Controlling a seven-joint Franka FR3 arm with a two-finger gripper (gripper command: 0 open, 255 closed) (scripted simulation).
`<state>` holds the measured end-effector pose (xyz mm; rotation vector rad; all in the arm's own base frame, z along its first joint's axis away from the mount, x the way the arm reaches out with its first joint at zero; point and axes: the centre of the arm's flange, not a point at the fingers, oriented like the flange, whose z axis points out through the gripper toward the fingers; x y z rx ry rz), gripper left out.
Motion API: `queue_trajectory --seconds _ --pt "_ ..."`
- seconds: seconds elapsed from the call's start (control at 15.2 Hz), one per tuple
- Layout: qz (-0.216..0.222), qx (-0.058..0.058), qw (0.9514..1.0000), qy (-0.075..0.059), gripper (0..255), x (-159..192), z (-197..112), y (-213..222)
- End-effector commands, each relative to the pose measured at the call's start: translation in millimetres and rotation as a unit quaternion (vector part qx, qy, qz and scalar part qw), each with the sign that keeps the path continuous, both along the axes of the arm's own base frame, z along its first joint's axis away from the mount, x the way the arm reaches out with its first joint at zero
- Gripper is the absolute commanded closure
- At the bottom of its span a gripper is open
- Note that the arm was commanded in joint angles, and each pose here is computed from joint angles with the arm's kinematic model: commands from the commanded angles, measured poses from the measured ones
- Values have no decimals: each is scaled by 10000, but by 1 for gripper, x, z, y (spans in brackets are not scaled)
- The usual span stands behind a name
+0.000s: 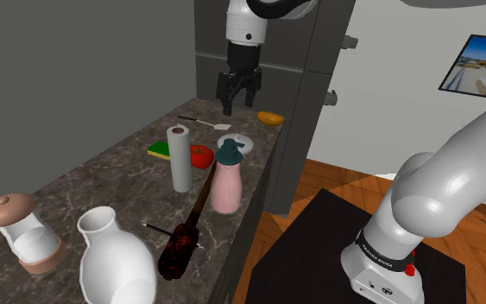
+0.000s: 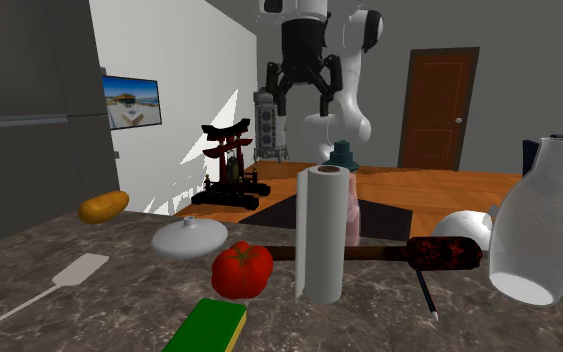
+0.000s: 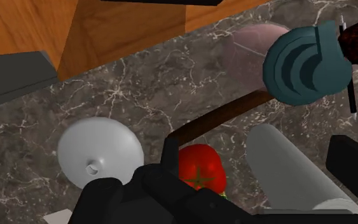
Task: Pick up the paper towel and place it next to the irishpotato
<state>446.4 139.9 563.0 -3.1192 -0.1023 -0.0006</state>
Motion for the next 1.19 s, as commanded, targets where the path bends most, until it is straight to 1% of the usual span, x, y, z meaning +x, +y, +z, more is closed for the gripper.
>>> queue_trajectory --seconds 0.0,0.79,0.86,1.12 --pt "26 26 10000 34 0 20 -8 18" --pt "185 144 9995 216 0 139 -58 113" --pt "186 145 9995 217 0 139 -58 113" --pt "186 145 9995 217 0 138 -79 114"
